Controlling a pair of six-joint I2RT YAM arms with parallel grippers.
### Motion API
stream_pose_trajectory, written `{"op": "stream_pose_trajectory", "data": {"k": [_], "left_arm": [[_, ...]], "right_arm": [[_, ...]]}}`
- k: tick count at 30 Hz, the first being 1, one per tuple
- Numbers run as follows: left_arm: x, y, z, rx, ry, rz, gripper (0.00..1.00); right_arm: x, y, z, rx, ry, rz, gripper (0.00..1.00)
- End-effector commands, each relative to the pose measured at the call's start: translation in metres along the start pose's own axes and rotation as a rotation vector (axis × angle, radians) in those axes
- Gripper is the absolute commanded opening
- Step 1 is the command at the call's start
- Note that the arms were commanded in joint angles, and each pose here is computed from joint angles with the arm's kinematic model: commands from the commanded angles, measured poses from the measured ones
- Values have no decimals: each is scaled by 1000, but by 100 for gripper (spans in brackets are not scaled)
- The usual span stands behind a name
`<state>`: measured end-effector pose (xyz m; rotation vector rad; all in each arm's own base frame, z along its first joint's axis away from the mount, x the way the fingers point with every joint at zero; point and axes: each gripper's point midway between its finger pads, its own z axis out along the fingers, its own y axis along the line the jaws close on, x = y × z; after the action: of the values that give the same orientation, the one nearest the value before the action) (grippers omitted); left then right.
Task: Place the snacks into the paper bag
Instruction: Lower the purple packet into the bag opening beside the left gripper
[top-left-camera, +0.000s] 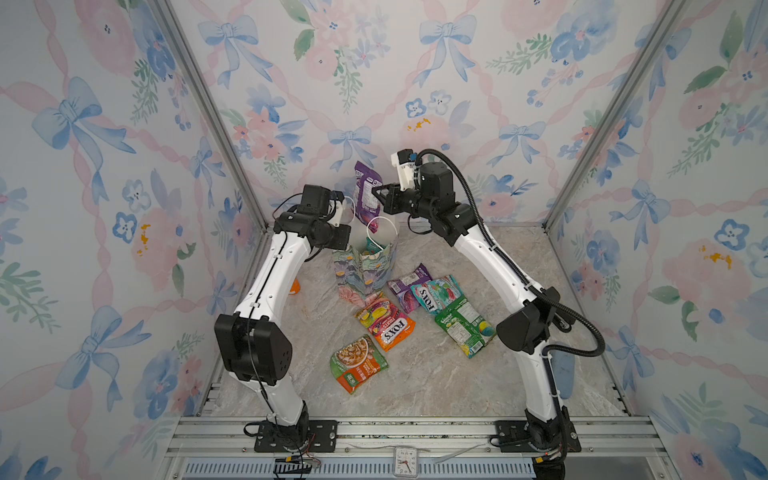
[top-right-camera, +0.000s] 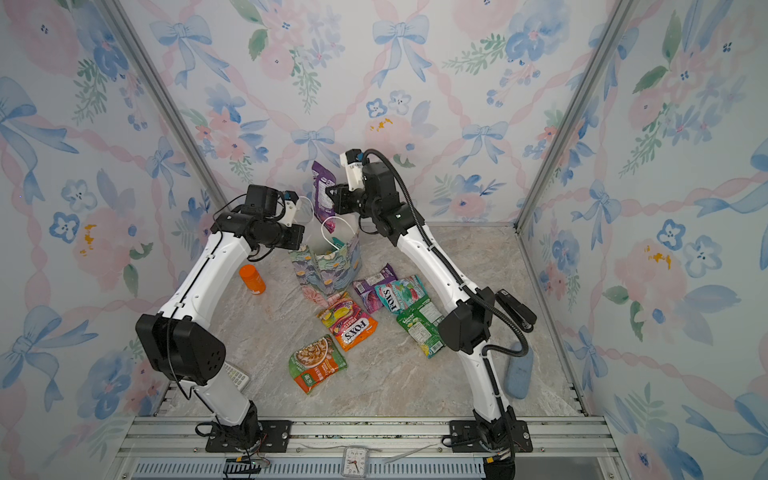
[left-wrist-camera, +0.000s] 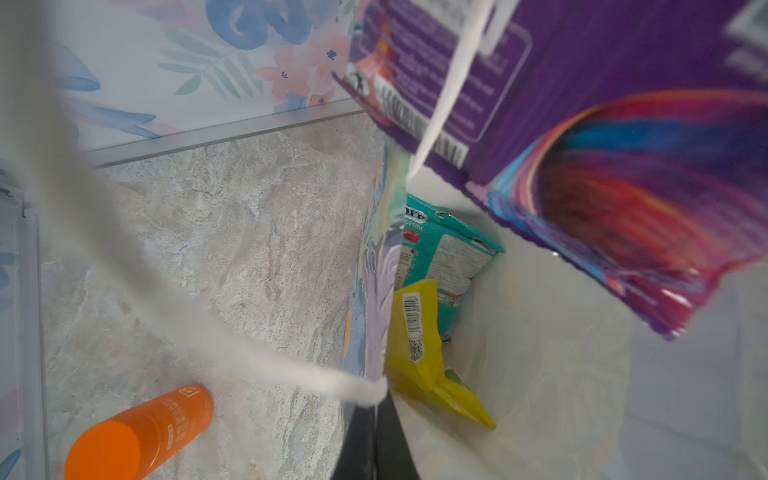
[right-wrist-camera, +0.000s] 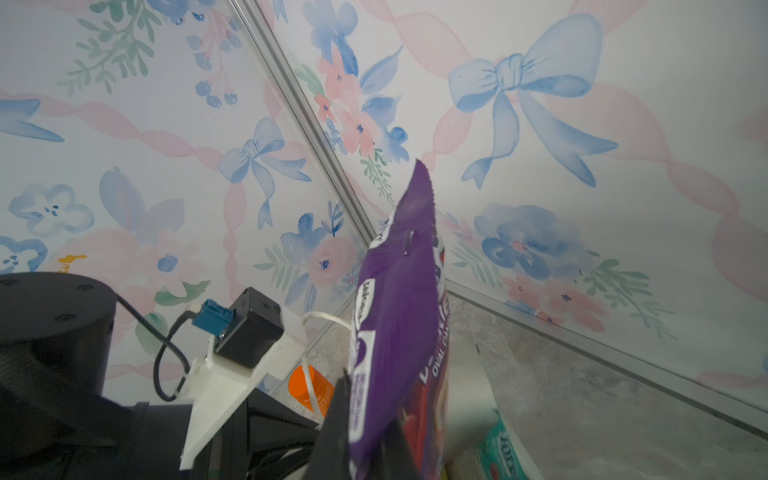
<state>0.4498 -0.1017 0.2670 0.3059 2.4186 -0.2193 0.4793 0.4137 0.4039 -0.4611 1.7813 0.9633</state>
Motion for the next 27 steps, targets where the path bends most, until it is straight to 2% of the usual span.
{"op": "stream_pose_trajectory", "data": {"k": [1, 13, 27], "left_arm": [[1, 3, -4, -7, -2, -17, 0], [1, 4, -5, -8, -3, -18, 0], [1, 4, -6, -7, -6, -18, 0]], "right_arm": [[-49, 45, -43, -64, -135, -65, 0], [-34, 39, -64, -17, -138, -56, 0], [-3, 39, -47, -58, -58, -3, 0]]}}
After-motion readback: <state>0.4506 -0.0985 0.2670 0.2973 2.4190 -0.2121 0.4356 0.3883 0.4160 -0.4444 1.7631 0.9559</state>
